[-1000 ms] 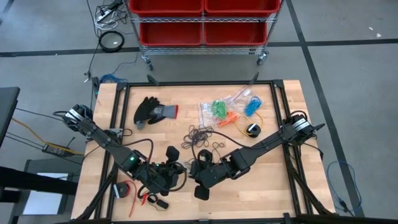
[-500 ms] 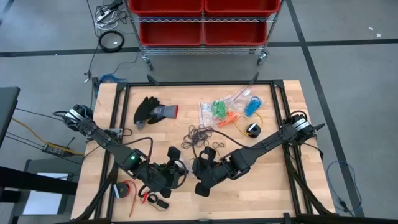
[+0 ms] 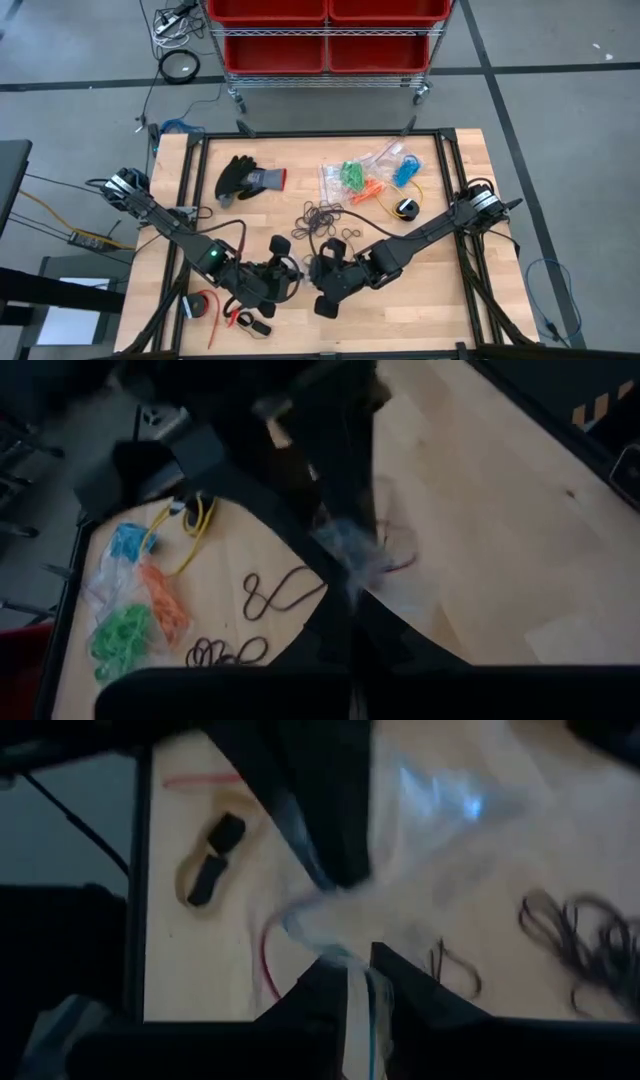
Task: Sort rubber bands
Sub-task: Open the transparent zip bag
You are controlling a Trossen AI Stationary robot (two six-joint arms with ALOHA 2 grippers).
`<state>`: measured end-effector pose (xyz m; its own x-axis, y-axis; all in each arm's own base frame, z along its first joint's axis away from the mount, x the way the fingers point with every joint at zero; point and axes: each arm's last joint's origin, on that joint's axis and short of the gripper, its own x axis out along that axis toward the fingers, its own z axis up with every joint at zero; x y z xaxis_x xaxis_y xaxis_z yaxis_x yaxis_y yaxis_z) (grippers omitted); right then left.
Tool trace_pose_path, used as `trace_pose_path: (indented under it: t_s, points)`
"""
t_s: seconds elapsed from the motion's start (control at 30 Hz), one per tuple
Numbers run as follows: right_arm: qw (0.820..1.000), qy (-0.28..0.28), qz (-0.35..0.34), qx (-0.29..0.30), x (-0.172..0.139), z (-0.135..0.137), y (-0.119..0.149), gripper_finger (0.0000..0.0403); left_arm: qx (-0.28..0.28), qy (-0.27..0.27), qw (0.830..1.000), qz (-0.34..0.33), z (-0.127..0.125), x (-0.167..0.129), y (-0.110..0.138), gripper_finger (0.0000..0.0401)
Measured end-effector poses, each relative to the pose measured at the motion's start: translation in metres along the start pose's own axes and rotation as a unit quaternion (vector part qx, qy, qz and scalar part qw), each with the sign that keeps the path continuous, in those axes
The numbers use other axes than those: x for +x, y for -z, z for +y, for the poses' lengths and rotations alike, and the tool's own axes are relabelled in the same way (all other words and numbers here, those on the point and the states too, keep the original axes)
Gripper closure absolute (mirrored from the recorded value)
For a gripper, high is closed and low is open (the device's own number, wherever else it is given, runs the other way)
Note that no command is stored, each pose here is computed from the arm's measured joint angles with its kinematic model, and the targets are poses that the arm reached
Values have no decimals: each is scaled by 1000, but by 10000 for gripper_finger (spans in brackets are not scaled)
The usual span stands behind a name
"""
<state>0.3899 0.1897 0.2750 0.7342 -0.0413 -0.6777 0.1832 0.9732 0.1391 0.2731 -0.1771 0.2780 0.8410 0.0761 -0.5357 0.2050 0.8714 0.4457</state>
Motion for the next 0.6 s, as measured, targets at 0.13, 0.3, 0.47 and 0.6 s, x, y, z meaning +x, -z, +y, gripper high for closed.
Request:
trace_pose_path:
  t_s: [0.13, 0.3, 0.47, 0.6]
  points:
    - [1000, -4, -18, -24, -1, 4, -2, 370, -22, -9, 1000, 2, 4, 3, 0, 401]
    - [1000, 12, 6, -14, 3, -1, 8, 390, -26, -10, 999, -18, 4, 2, -4, 401]
    - [1000, 6, -6, -9, 6, 0, 9, 401, -22, -7, 1000, -12, 4, 3, -3, 401]
    - [1000, 10, -8, -9, 6, 0, 9, 402, -15, -4, 1000, 0, 4, 3, 0, 401]
